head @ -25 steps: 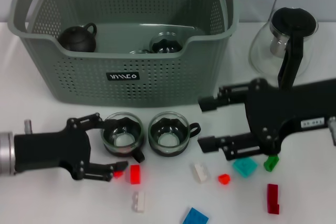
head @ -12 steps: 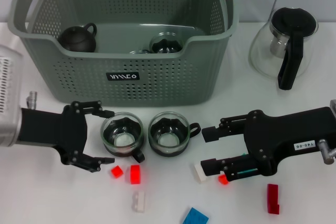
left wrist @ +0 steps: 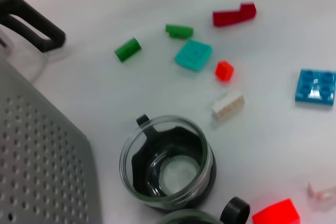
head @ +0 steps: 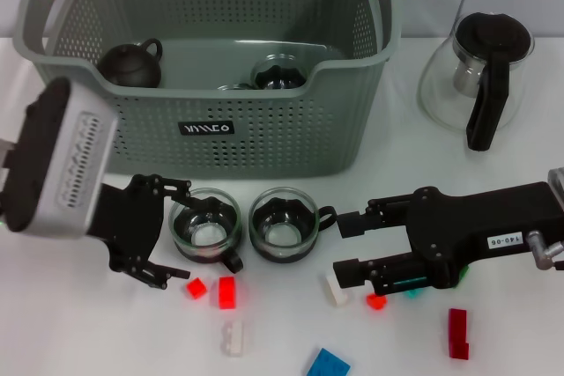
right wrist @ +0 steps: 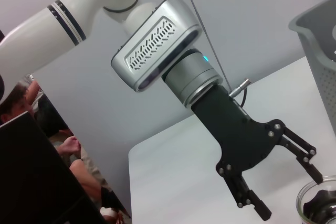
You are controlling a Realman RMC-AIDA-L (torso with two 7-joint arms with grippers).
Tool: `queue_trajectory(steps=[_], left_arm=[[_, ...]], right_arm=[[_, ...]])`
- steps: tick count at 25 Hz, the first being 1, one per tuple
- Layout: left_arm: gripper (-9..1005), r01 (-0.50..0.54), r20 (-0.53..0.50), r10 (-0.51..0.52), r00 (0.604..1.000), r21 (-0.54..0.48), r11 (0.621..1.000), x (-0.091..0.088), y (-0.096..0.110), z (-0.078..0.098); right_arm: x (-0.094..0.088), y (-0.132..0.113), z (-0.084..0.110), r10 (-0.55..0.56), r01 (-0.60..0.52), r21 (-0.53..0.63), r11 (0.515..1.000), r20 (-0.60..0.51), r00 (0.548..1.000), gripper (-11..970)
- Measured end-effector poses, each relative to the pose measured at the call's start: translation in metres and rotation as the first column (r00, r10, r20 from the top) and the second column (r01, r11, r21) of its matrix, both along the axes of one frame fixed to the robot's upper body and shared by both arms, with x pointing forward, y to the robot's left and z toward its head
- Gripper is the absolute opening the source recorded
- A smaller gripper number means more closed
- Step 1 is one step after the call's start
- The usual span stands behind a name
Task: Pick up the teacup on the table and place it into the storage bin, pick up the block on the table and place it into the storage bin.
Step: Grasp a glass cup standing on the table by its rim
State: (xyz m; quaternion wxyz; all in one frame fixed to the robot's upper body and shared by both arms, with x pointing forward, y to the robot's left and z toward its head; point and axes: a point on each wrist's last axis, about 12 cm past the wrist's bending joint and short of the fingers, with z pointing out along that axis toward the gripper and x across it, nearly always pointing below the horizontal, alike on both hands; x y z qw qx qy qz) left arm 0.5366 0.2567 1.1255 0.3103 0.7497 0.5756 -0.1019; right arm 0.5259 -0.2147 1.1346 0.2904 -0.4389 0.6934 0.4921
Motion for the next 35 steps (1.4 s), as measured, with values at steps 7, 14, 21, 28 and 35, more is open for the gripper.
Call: queue_trajectory(steps=[7,14,21,28,35], left_arm=[[874,0.045,0.021,-0.048,0.999,0.134,0.99,0.012,-0.02,-0.001],[856,0.076,0.014,-0.081,0.997,0.204,0.976,0.018,-0.026,-0.004],[822,0.089,-0.007,-0.091,0.996,0.271,0.958,0.021,-0.031,-0.008],[748,0.098,-0.026,-0.095,0.995,0.303,0.948,0.023,-0.034,-0.013],[467,0.129,-0.046,-0.121,0.992,0.325,0.937,0.022,-0.043,-0.015]], right_arm=[[0.002,0.0,0.0,-0.012,0.012,-0.001,1.0,0.0,1.0,757],[0.002,-0.001,-0.003,-0.032,0.032,0.002,0.999,-0.007,0.999,757],[0.003,-0.003,-0.006,-0.051,0.051,0.006,0.999,-0.016,0.999,756],[0.005,-0.005,-0.006,-0.066,0.066,0.009,0.998,-0.013,0.998,756],[0.006,-0.006,-0.005,-0.074,0.075,0.012,0.997,-0.011,0.997,756]])
